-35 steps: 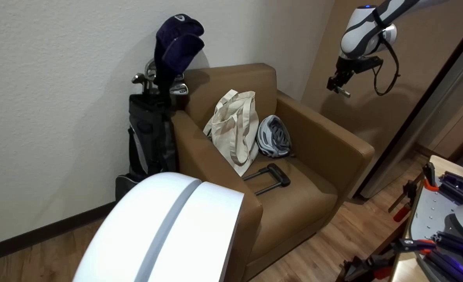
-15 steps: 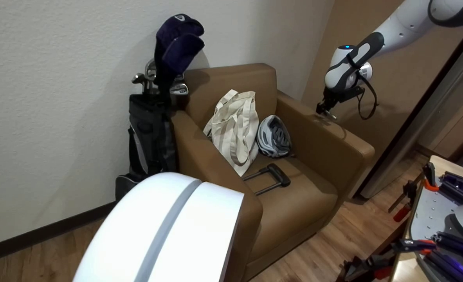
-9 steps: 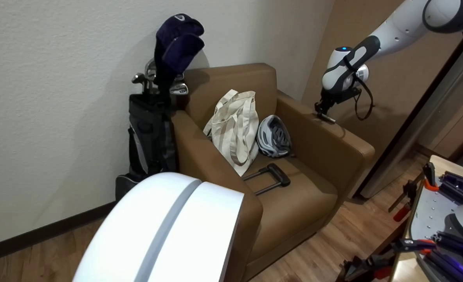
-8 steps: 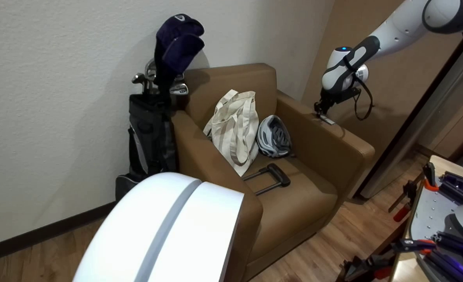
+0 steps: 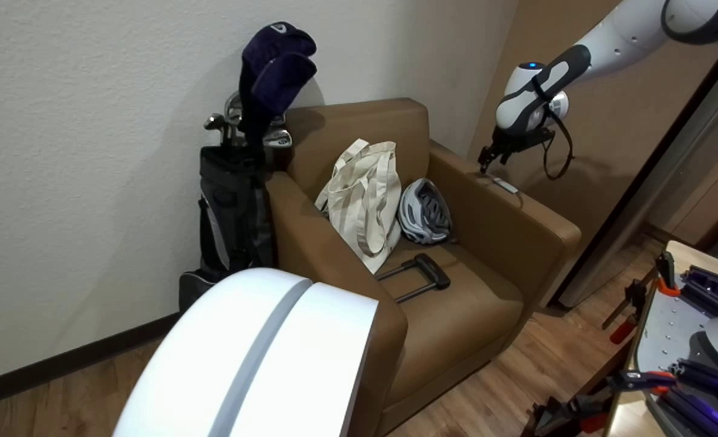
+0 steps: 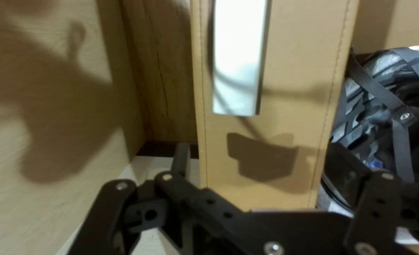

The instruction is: Move the object to the right armrest of the chair

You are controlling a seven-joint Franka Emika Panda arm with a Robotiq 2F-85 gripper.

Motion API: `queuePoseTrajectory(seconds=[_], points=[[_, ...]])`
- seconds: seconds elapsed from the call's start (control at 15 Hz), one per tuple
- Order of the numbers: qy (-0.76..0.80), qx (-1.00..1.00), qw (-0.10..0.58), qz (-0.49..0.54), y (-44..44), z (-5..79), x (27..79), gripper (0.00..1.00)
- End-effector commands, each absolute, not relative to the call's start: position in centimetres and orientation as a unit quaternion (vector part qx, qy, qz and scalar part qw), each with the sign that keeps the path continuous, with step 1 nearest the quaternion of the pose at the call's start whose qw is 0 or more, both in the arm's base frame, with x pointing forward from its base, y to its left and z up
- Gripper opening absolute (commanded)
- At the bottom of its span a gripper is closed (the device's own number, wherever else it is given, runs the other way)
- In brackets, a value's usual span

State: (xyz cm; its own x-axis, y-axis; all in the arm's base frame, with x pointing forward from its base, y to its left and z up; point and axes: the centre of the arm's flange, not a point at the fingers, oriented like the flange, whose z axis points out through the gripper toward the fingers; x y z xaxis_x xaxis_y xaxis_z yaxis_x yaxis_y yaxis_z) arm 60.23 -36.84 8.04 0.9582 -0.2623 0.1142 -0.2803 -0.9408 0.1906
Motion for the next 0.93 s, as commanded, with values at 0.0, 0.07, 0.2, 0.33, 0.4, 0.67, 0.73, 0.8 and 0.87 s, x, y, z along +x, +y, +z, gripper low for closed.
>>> queuePoseTrajectory(seconds=[0.0, 0.07, 0.2, 0.33, 0.4, 0.67, 0.73, 0.8, 0.87], points=[[-0.130, 0.986, 0.080, 0.066, -34.3, 15.0, 59.5, 1.00], [-0.137, 0.985, 0.074, 0.071, -33.5, 16.3, 59.7, 1.00], [-0.145, 0.984, 0.059, 0.084, -31.5, 18.7, 59.2, 1.00], [-0.151, 0.984, 0.046, 0.085, -29.0, 20.0, 58.0, 1.00], [-0.152, 0.984, 0.040, 0.087, -27.7, 20.3, 57.3, 1.00], [-0.143, 0.987, 0.023, 0.064, -23.2, 19.4, 54.4, 1.00], [-0.136, 0.989, 0.016, 0.057, -22.4, 19.3, 53.8, 1.00], [-0.134, 0.989, 0.027, 0.055, -24.4, 18.5, 56.4, 1.00], [-0.131, 0.990, 0.025, 0.051, -23.8, 18.4, 56.0, 1.00]])
